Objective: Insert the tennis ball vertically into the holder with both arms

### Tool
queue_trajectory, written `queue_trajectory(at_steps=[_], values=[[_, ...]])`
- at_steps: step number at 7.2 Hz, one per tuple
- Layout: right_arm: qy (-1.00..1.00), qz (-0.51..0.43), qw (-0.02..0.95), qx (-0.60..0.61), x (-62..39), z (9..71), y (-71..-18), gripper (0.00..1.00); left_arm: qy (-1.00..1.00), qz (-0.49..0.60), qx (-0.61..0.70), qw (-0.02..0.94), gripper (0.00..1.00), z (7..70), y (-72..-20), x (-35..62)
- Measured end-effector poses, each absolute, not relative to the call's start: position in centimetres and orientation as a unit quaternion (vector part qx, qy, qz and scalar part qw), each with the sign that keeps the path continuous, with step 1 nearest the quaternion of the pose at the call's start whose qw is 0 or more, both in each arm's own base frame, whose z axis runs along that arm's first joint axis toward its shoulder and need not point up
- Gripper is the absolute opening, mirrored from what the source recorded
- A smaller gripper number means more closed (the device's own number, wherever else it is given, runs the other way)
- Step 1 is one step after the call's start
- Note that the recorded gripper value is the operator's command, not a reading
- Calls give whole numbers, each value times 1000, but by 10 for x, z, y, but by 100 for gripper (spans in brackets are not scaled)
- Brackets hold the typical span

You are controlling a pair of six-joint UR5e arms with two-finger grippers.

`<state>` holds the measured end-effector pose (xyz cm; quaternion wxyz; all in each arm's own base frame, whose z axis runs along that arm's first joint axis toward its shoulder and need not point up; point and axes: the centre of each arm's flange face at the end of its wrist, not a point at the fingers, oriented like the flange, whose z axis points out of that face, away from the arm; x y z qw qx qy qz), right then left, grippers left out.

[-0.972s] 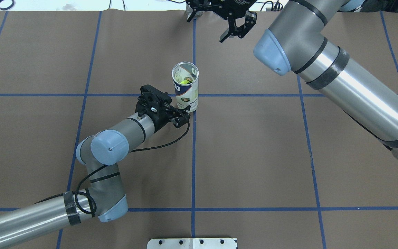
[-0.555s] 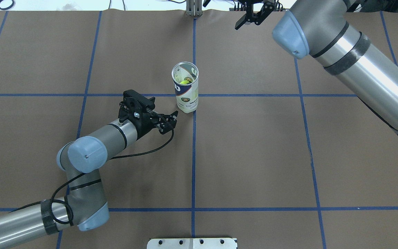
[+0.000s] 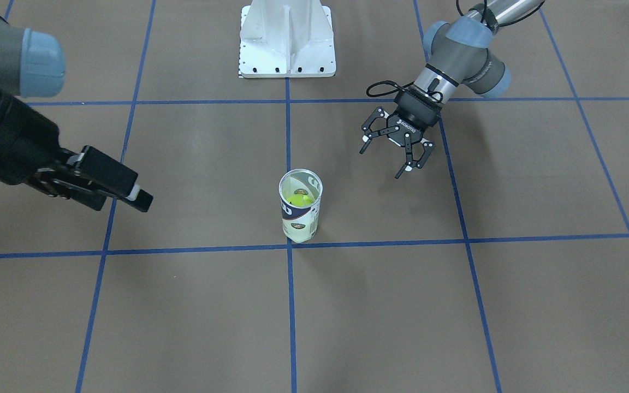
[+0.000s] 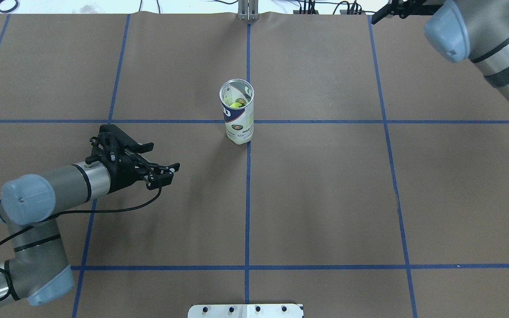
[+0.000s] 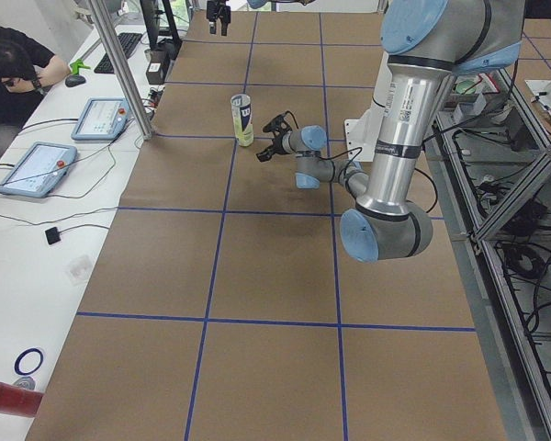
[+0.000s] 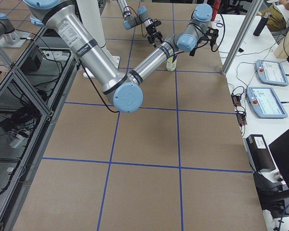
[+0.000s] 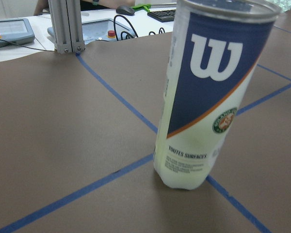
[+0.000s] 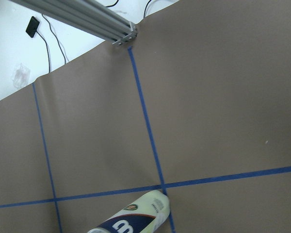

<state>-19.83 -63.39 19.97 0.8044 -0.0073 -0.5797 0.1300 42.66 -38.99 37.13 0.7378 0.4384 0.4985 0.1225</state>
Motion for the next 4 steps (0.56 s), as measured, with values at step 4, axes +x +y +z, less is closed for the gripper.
queue_trajectory(at_steps=[4], values=[[-527, 69, 846, 48, -115, 368, -615, 99, 469, 129, 306, 818, 100, 380, -515, 297]])
